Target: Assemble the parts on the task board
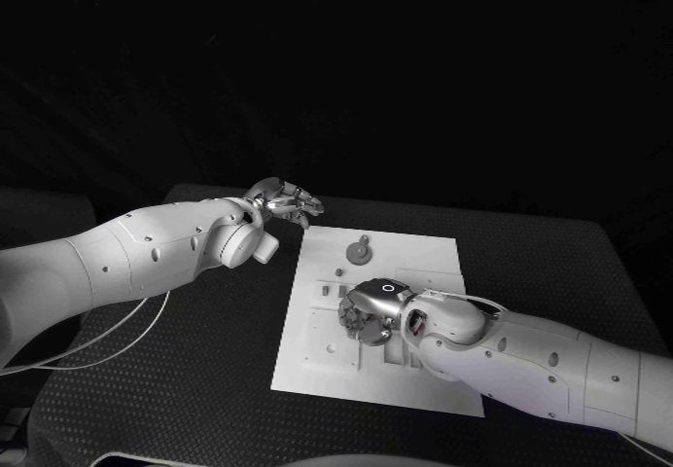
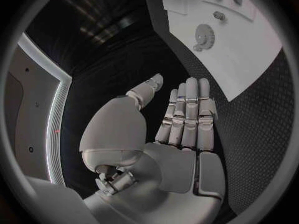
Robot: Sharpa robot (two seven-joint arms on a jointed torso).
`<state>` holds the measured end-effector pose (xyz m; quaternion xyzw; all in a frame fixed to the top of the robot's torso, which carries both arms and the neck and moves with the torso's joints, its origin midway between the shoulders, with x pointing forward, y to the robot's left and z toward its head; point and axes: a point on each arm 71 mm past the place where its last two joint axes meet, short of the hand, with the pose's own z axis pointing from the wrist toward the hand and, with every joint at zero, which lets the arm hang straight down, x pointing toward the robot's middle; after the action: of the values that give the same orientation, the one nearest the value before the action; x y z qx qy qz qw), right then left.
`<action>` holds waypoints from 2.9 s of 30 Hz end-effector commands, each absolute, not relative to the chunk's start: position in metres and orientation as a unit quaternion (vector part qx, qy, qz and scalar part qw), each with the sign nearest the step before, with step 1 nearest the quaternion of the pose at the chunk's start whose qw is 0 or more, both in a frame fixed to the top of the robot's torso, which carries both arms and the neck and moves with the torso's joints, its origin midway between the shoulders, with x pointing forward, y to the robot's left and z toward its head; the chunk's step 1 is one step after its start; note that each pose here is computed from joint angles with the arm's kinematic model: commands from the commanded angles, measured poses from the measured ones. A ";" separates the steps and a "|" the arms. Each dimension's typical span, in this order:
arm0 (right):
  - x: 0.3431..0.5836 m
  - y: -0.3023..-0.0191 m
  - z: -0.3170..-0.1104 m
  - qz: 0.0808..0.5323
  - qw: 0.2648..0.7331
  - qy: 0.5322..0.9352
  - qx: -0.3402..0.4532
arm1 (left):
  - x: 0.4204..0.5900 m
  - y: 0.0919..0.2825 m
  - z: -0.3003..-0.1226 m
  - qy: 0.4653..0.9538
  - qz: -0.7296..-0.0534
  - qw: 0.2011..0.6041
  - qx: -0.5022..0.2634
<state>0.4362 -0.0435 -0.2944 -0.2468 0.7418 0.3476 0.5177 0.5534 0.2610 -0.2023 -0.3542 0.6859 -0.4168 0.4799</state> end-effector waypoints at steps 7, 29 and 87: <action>0.438 -0.049 -0.299 0.344 0.512 0.750 -0.239 | 0.553 0.260 -0.200 0.687 -0.422 0.478 -0.349; 0.441 -0.064 -0.295 0.339 0.524 0.749 -0.223 | 0.553 0.263 -0.200 0.686 -0.420 0.480 -0.350; 0.482 -0.146 -0.249 0.236 0.534 0.776 -0.237 | 0.552 0.272 -0.199 0.681 -0.422 0.483 -0.352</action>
<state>0.4827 -0.1480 -0.2489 -0.2289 0.7825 0.2331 0.5301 0.5518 0.2743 -0.2012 -0.3573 0.6819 -0.4137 0.4861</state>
